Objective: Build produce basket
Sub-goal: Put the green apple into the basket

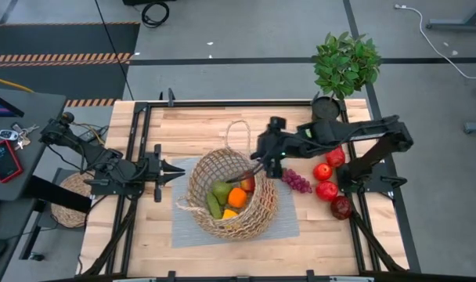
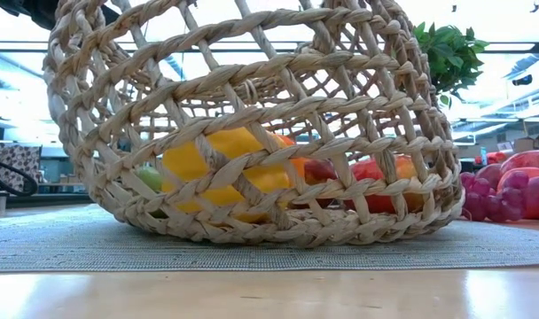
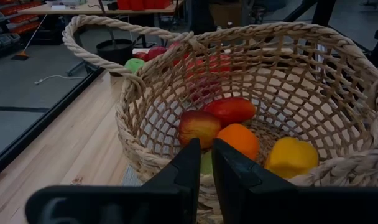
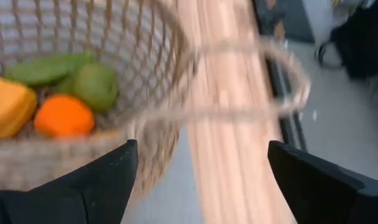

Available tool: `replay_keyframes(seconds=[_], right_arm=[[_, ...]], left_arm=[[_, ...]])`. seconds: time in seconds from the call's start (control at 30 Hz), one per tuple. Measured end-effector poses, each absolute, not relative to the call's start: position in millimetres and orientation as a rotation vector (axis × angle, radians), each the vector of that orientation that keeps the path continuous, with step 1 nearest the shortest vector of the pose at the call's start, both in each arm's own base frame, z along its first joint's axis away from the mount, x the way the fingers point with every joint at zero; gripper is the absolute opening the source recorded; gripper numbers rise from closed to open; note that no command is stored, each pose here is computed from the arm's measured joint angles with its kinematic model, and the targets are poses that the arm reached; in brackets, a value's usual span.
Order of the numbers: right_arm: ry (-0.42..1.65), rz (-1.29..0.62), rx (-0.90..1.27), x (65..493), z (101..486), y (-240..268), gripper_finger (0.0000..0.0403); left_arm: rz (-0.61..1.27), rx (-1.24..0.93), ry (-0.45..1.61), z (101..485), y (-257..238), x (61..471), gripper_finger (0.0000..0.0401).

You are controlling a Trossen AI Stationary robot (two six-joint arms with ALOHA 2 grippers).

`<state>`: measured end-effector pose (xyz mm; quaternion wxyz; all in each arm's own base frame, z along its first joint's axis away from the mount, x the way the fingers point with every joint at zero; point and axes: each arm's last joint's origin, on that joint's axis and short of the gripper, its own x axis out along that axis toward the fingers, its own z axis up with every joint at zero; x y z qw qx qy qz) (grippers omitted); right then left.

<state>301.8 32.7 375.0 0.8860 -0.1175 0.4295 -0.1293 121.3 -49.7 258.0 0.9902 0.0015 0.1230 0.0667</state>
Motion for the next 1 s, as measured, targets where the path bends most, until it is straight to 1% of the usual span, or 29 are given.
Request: replay_keyframes(seconds=[0.2, 0.3, 0.53, 0.63, 0.73, 1.0], right_arm=[[0.924, -0.355, -0.122, 260.4, 344.2, 20.3, 0.0358], [0.894, -0.451, -0.069, 242.2, 321.8, 7.7, 0.0360], [0.955, -0.671, 0.090, 207.4, 267.7, -29.0, 0.0387], [1.014, -0.733, 0.147, 199.9, 250.1, -46.6, 0.0398], [1.052, -0.805, 0.205, 197.0, 238.6, -63.2, 0.0396], [1.103, -0.983, 0.321, 192.8, 223.0, -101.6, 0.0398]], left_arm=[[0.134, 0.003, 0.247, 257.9, -49.8, 121.3, 0.0048], [0.134, 0.003, 0.247, 257.9, -49.7, 121.3, 0.0048], [0.134, 0.003, 0.247, 257.9, -49.7, 121.3, 0.0048], [0.134, 0.003, 0.247, 257.9, -49.7, 121.3, 0.0048], [0.134, 0.003, 0.247, 257.9, -49.7, 121.3, 0.0048], [0.134, 0.003, 0.247, 257.9, -49.7, 121.3, 0.0048]])
